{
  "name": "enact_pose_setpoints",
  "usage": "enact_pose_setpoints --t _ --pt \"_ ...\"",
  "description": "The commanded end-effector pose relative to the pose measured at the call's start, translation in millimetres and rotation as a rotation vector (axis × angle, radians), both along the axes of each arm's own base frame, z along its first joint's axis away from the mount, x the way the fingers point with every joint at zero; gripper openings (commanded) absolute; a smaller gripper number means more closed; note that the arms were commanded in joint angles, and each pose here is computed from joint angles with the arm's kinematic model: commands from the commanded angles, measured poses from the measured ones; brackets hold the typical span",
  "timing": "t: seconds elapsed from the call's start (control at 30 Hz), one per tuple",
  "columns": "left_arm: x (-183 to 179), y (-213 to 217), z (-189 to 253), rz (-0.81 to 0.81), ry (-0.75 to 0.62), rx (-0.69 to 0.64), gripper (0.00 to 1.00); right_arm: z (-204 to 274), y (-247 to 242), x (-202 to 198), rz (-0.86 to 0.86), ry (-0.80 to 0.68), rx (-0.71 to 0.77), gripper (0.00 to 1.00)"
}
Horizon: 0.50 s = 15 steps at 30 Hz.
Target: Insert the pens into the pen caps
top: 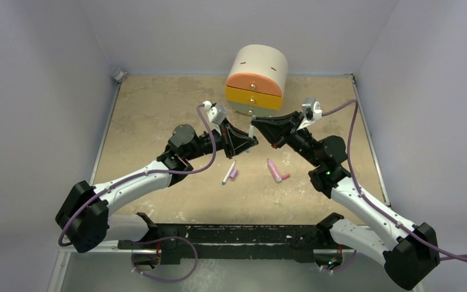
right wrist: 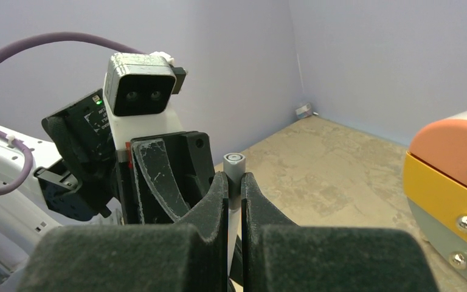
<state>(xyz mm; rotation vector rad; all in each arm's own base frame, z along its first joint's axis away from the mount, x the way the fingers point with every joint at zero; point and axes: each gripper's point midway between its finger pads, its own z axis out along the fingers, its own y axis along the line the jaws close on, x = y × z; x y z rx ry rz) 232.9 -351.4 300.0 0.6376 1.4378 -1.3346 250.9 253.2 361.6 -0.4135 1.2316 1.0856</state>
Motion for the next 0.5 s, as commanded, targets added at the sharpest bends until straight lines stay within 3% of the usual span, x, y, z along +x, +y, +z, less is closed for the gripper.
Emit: enact_pose_setpoints --t 0.0,0.17,0.3,0.47 --pt "3 15 73 0.08 -0.182 -0.175 0.0 5 7 -23 0.105 -0.048 0.004 0.0" --pt "7 11 59 0.084 -0.172 -0.141 0.0 18 5 -26 0.107 -0.08 0.008 0.02" --pt "4 6 49 0.065 -0.189 -0.095 0.0 21 4 -28 0.108 -0.088 0.003 0.14" --pt "-1 -9 27 0.037 -0.213 0.053 0.0 30 2 -33 0.109 -0.106 0.011 0.28"
